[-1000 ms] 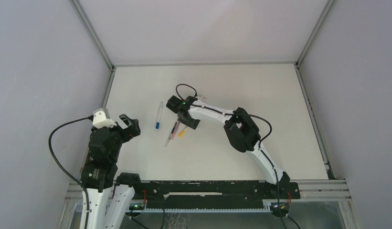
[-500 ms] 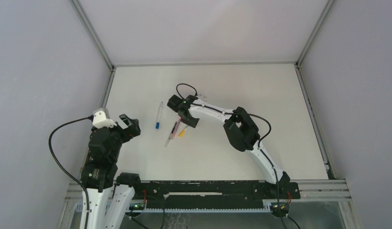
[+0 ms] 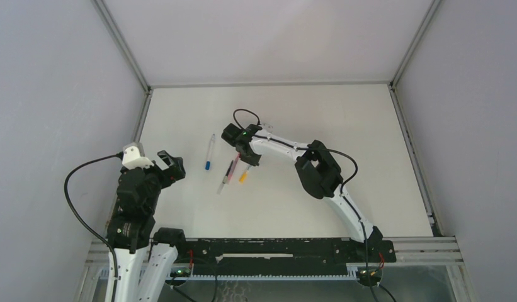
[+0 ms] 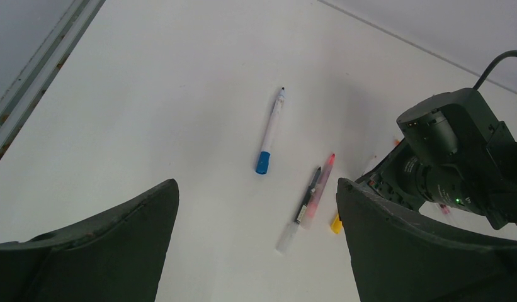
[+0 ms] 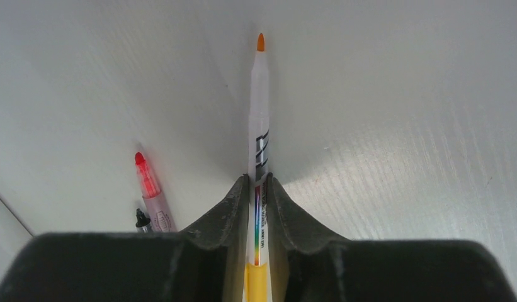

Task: Insert the pens into the pen caps
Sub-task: Pick up the pen from the center of the board.

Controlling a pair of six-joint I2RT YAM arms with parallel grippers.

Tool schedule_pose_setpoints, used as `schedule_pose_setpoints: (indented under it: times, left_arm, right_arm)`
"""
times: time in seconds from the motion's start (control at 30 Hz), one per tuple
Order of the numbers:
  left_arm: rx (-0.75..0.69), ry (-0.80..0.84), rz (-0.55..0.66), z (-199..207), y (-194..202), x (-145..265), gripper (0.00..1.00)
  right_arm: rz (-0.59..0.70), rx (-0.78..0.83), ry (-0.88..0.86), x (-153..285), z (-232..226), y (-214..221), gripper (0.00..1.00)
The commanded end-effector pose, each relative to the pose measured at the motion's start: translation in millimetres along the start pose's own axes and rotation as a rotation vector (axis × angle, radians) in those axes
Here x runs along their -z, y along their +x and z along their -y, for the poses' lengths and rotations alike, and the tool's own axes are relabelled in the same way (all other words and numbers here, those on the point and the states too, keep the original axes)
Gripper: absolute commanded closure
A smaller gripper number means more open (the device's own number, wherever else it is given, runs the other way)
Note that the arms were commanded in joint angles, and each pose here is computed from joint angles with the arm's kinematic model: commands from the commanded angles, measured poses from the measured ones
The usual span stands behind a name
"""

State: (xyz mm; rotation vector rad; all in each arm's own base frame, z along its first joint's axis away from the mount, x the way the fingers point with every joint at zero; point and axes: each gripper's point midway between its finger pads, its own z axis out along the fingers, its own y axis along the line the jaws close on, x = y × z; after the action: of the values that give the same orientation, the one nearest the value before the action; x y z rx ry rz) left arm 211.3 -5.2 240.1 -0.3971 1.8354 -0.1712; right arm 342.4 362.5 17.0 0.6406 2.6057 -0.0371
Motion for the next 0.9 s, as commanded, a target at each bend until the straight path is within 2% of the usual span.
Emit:
schedule_pose_setpoints:
  times: [0.0,0.23,0.43,0.7,0.77,0.87]
  left_arm:
    - [0.007,0.034,0.021,6.7,-3.3,-2.3,0.0]
    - [0.007,0.033,0.022,6.4,-3.5,-2.1,0.0]
    - [-0.001,0.062,0.024,10.9,-3.6,-1.3,0.0]
    - [0.004,0.146,0.02,25.7,-4.3,3.8,0.0]
    - [0.048,0.184,0.009,34.0,-3.5,7.1,0.0]
    - [0.152,0.346,-0.034,63.7,7.1,10.3,0.0]
  right_arm:
    - [-0.011,0.006,-0.018,-0.4,-1.8,0.5,0.8]
    - [0.0,-0.002,-0.105,15.7,-3.9,-6.5,0.99]
    - [0.054,0.031,-0.16,39.6,3.1,-19.6,1.0]
    - [0.048,0.077,-0.22,60.6,9.6,-18.2,1.0]
    - [0.043,0.085,-0.23,63.2,13.1,-16.5,1.0]
    - [0.037,0.102,-0.269,67.6,18.0,-14.9,1.0]
